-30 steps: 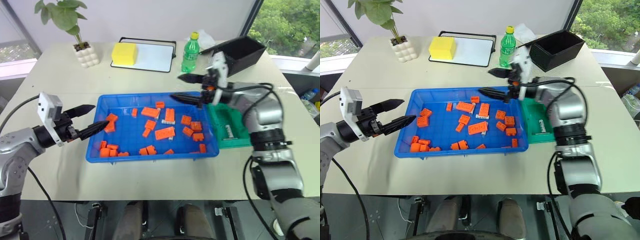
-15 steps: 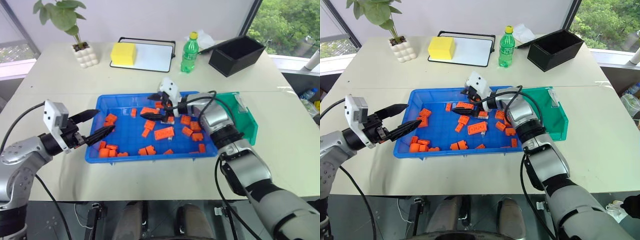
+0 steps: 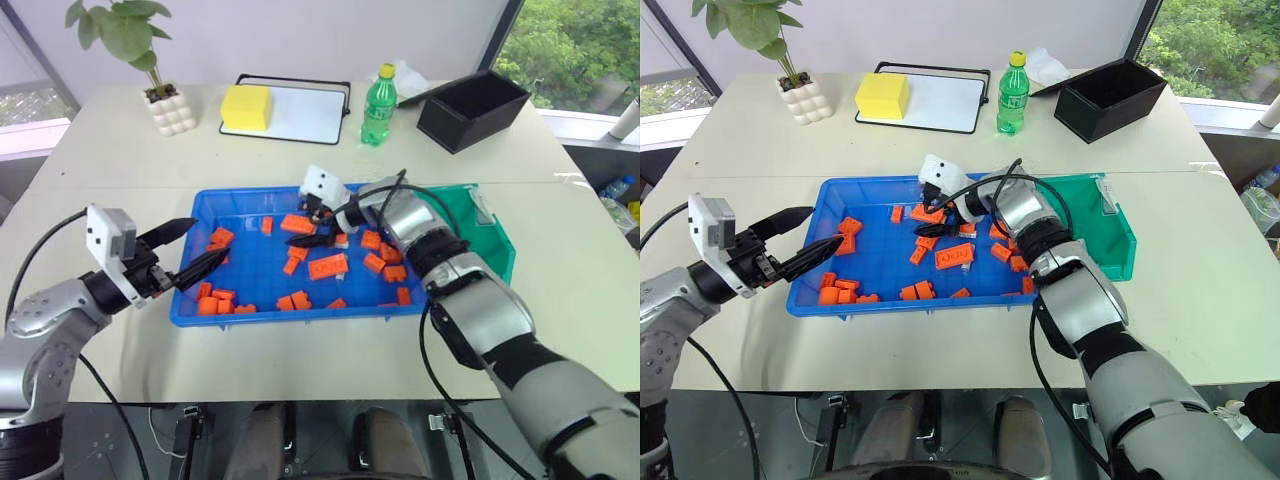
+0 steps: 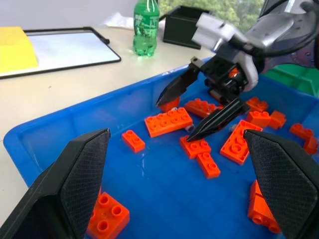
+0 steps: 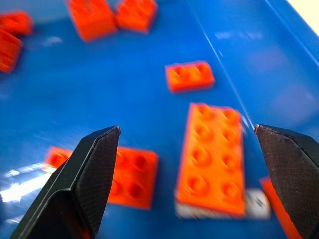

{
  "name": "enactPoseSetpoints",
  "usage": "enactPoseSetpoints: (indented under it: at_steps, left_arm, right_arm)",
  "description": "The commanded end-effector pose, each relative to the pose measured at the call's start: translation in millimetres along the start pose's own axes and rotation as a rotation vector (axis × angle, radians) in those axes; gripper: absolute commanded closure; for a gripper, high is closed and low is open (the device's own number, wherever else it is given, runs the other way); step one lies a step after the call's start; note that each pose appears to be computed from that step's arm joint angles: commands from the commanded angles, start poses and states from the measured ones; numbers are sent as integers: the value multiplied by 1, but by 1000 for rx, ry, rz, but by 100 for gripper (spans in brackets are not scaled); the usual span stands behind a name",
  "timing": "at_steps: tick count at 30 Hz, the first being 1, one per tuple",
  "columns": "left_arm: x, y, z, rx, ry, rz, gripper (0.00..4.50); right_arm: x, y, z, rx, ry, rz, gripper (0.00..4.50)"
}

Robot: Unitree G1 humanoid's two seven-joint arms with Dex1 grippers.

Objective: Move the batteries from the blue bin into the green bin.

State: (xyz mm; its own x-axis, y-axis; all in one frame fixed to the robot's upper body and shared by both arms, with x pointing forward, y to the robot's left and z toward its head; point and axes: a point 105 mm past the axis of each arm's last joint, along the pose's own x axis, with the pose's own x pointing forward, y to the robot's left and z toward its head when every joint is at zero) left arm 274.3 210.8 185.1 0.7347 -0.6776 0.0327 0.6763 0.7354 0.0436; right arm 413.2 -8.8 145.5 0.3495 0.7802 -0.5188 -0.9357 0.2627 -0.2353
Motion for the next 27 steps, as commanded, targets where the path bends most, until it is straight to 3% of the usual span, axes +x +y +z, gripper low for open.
enactPoseSetpoints:
  at_steps: [1,14,21,27]
  left_arm:
    - [1,-4,9,49,-37,2,0]
    - [3,-2,7,58,-66,30,0]
    - [3,-1,7,66,-78,46,0]
    - [0,1,7,69,-79,59,0]
  right_arm:
    - [-5,-11,19,-2,-34,-36,4]
    - [8,4,16,-3,5,44,4]
    - [9,2,13,-1,18,22,332]
    - [2,-6,29,-5,-40,-10,331]
